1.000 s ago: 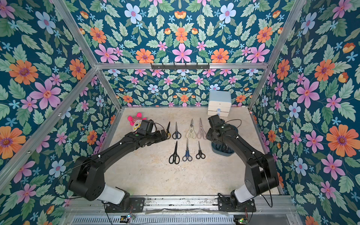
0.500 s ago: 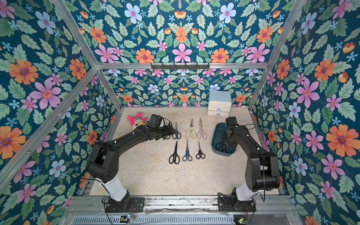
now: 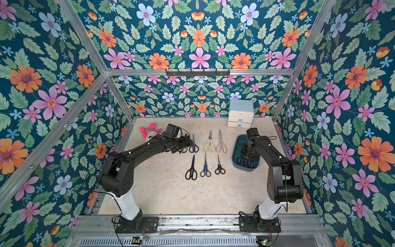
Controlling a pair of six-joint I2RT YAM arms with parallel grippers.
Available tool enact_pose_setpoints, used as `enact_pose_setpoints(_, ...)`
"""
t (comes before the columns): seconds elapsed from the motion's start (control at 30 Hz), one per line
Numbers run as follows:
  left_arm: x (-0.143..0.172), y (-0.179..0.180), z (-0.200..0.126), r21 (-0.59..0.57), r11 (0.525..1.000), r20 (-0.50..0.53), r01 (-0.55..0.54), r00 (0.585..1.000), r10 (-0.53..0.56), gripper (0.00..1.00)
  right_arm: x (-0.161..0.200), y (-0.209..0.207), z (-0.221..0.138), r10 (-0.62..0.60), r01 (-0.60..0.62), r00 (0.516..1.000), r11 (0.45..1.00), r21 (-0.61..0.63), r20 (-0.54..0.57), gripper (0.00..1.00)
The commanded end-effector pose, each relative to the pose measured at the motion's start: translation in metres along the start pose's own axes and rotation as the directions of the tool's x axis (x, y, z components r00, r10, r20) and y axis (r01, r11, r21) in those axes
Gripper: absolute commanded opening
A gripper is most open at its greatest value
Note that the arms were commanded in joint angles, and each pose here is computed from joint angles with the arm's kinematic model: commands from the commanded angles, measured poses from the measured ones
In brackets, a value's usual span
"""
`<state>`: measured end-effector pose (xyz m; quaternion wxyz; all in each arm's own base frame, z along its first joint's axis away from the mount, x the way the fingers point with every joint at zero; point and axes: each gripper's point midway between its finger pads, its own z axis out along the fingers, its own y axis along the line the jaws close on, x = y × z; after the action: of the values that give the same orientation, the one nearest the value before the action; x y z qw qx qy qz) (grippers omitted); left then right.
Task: Take the scissors out of the storage box
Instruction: Pick up the scissors from the storage box.
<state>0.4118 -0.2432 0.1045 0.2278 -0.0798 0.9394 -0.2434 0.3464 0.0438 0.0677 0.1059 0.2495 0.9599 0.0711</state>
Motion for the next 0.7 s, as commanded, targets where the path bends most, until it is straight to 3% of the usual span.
enact_pose_setpoints(0.0,-0.002,0.001,0.004,-0.012,1.000,-0.004,0.005,1.000,-0.005,0.99,0.001,-0.001,0.012,0.044,-0.044,0.999,0.999,0.019,-0.017,0.44)
enact_pose_setpoints(0.33,-0.005,0.004,0.009,-0.035,0.999,-0.002,0.001,1.000,-0.001,0.99,-0.012,0.007,0.033,0.040,-0.039,0.999,0.997,0.071,-0.018,0.33)
enact_pose_setpoints(0.67,-0.007,0.009,0.008,-0.054,0.999,0.001,0.006,1.000,-0.006,0.99,-0.006,0.002,0.034,-0.040,0.045,0.998,0.995,0.093,-0.053,0.33)
